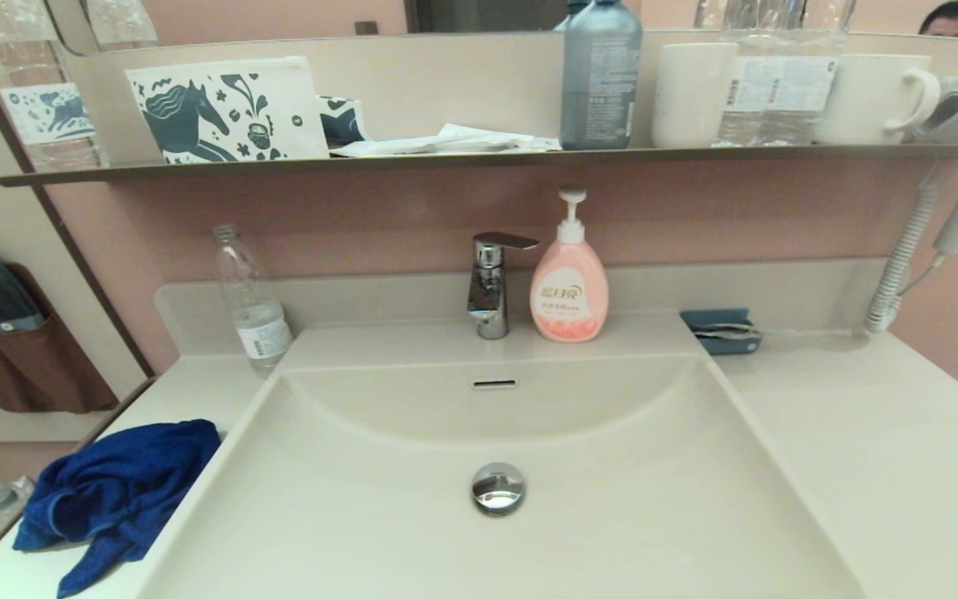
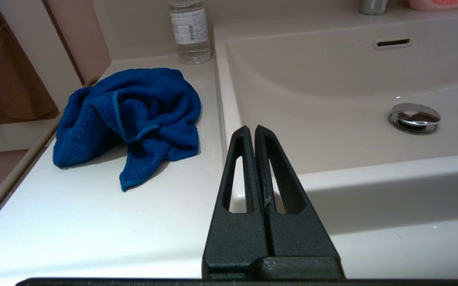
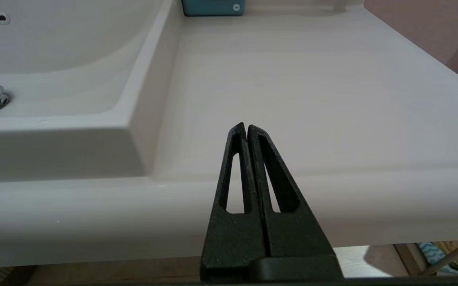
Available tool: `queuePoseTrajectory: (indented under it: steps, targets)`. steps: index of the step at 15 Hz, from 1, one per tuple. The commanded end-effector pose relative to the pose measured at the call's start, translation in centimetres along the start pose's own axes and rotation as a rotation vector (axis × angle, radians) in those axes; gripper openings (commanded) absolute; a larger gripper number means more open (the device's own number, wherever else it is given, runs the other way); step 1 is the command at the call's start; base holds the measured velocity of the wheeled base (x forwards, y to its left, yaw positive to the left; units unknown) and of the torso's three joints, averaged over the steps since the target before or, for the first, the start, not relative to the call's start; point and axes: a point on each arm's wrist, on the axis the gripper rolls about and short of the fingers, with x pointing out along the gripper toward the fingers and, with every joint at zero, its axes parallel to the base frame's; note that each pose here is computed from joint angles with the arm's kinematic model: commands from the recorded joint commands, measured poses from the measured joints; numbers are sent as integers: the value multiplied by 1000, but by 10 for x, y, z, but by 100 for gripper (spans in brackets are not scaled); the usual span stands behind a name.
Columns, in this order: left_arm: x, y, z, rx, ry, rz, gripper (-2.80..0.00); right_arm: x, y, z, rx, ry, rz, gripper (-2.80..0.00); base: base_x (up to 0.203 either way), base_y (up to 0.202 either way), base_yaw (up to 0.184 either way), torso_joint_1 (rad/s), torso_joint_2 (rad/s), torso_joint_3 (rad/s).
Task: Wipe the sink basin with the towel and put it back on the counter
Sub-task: Pick up the cloth
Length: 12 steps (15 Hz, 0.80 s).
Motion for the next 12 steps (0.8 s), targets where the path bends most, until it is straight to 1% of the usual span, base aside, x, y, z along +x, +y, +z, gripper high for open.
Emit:
queuePoseTrajectory:
  steps: [1,3,6,7,10,12]
  targets:
    - [3,2,15,3,25,0,-280,0,0,0,0,2,0,-280,0,0,0,0,0,0]
    - [13,4,36,-6,96,-1,-280,0,0,0,0,2,0,-280,0,0,0,0,0,0]
    - [45,7,62,-13,260,-10,-280,0,0,0,-1,1,0,-280,0,0,0,0,0,0]
    - [60,8,69,-15,325,3,-280,0,0,0,-1,1,0,-280,0,0,0,0,0,0]
    - [108,17,88,-25,479,76,-280,0,0,0,0,1,0,-280,0,0,0,0,0,0]
    - [141,29,97,-31,568,143,-280,0,0,0,0,2,0,-280,0,0,0,0,0,0]
